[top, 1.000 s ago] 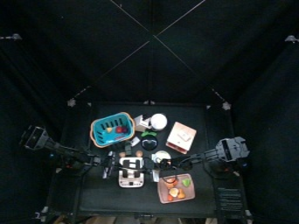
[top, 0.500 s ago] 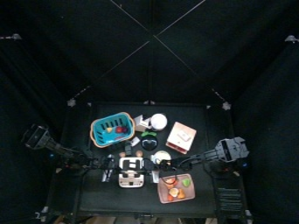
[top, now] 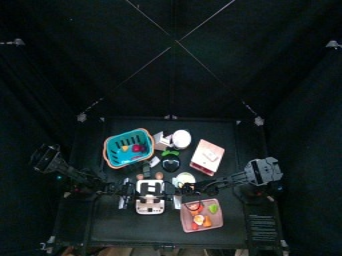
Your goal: Cut sushi roll
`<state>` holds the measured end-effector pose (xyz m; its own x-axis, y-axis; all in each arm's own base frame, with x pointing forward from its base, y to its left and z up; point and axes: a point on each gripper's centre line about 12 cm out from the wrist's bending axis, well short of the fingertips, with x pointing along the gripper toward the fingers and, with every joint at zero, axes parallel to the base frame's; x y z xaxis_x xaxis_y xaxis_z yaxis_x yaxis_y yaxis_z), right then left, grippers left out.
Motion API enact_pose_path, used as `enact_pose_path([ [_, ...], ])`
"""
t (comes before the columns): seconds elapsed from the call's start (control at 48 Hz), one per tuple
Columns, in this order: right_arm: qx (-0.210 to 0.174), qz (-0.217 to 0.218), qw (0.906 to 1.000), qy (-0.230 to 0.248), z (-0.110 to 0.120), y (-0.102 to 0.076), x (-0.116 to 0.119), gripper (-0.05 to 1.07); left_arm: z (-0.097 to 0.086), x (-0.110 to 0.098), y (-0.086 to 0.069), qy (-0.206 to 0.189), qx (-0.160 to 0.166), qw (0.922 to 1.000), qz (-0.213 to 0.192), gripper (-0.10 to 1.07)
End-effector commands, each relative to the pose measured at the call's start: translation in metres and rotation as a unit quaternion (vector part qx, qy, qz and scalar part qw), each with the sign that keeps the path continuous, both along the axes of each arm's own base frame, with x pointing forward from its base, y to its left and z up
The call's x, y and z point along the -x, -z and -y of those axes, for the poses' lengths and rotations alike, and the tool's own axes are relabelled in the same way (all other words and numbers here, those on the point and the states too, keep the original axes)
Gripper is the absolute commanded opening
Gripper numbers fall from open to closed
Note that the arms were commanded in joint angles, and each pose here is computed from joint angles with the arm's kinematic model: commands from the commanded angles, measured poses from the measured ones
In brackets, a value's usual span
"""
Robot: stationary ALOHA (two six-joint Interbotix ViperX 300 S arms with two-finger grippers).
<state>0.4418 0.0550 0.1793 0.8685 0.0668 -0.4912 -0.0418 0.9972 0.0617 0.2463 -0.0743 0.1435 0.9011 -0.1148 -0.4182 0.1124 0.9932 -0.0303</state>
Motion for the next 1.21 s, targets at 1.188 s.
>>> enact_pose_path([
  [1.188,-0.024,-0.016,0.9994,0.019,-0.001,0.014,-0.011,0.43,0.004,-0.014,0.018,-0.011,-0.008,0.9994,-0.031,0.38],
])
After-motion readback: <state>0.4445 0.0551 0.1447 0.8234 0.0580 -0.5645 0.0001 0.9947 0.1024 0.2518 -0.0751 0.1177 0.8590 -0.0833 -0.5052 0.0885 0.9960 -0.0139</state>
